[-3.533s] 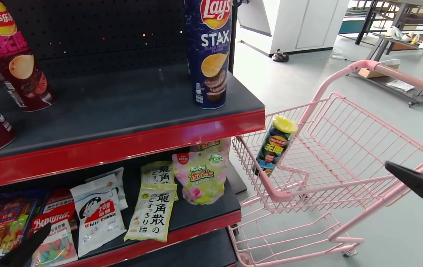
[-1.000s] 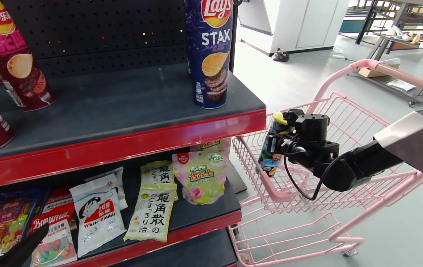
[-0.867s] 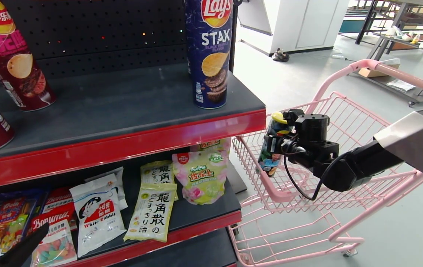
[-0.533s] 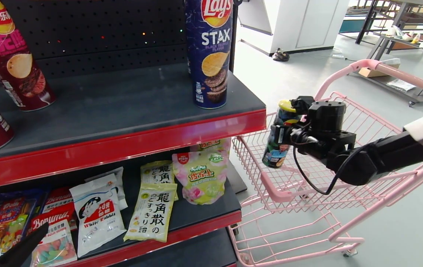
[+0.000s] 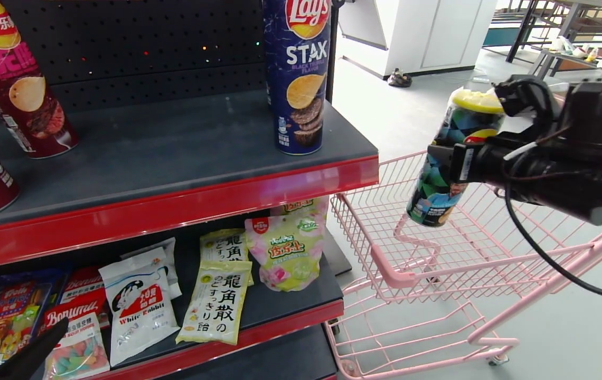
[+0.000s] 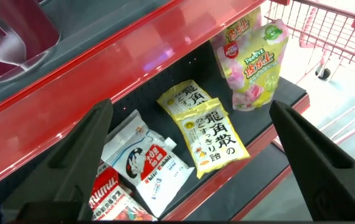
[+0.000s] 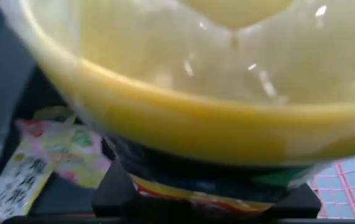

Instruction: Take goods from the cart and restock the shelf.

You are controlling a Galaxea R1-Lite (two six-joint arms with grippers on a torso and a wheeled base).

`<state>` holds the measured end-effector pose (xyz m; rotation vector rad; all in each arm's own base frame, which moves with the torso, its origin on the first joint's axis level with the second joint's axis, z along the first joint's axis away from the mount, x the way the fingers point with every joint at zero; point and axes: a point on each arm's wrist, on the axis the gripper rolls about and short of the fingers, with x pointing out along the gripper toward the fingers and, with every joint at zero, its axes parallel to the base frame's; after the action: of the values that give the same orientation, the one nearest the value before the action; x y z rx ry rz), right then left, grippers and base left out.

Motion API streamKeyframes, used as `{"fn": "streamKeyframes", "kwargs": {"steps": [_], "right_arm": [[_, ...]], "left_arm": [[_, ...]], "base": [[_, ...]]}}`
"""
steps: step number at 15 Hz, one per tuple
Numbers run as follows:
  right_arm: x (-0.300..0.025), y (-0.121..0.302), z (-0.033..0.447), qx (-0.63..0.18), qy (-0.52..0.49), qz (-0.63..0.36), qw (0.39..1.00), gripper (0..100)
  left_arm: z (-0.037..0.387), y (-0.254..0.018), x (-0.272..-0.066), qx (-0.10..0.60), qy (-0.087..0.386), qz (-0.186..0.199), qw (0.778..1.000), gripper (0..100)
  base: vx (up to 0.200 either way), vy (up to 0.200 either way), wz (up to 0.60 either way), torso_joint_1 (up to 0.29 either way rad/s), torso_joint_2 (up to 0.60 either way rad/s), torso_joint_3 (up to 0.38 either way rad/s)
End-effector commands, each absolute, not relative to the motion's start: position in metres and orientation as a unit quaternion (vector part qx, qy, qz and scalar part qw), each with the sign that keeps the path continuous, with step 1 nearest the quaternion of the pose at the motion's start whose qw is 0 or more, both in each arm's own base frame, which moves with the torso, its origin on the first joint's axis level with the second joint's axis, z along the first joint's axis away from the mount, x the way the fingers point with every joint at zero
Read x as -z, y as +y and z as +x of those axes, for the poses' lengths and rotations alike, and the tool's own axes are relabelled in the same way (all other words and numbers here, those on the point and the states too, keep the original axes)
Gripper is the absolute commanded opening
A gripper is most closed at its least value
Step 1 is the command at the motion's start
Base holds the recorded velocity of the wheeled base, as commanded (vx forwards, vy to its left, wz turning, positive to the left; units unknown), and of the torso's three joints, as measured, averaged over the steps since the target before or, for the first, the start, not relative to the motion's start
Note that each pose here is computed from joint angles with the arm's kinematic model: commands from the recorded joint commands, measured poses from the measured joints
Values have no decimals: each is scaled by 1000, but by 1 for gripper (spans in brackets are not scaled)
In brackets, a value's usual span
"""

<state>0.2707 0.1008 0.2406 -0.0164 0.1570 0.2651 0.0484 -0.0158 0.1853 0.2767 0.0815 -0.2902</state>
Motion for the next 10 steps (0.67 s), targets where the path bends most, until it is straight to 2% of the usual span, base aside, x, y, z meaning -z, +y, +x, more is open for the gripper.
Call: {"fn": "streamKeyframes", "kwargs": {"steps": [1, 4, 6, 7, 8, 10], "right_arm": [[-269, 89, 182, -242, 63, -5, 968, 0], [-266, 91, 160, -273, 67, -14, 959, 0], [-245, 92, 154, -284, 90, -45, 954, 0], [-241, 92, 154, -283, 94, -53, 953, 0], [-239, 90, 154, -281, 96, -55, 953, 0], [-245, 91, 154, -281, 87, -54, 954, 0]], "left_arm": [[49, -16, -186, 145, 40, 137, 979, 100], [49, -16, -186, 145, 40, 137, 979, 100], [48, -16, -187, 141, 36, 143, 979, 100], [48, -15, -187, 139, 36, 155, 978, 100], [49, -14, -186, 109, 37, 206, 972, 100], [50, -14, -189, 105, 35, 211, 971, 100]], "base": [[0, 0, 0, 0, 0, 0], [0, 0, 0, 0, 0, 0], [0, 0, 0, 0, 0, 0], [0, 0, 0, 0, 0, 0], [0, 0, 0, 0, 0, 0], [0, 0, 0, 0, 0, 0]]}}
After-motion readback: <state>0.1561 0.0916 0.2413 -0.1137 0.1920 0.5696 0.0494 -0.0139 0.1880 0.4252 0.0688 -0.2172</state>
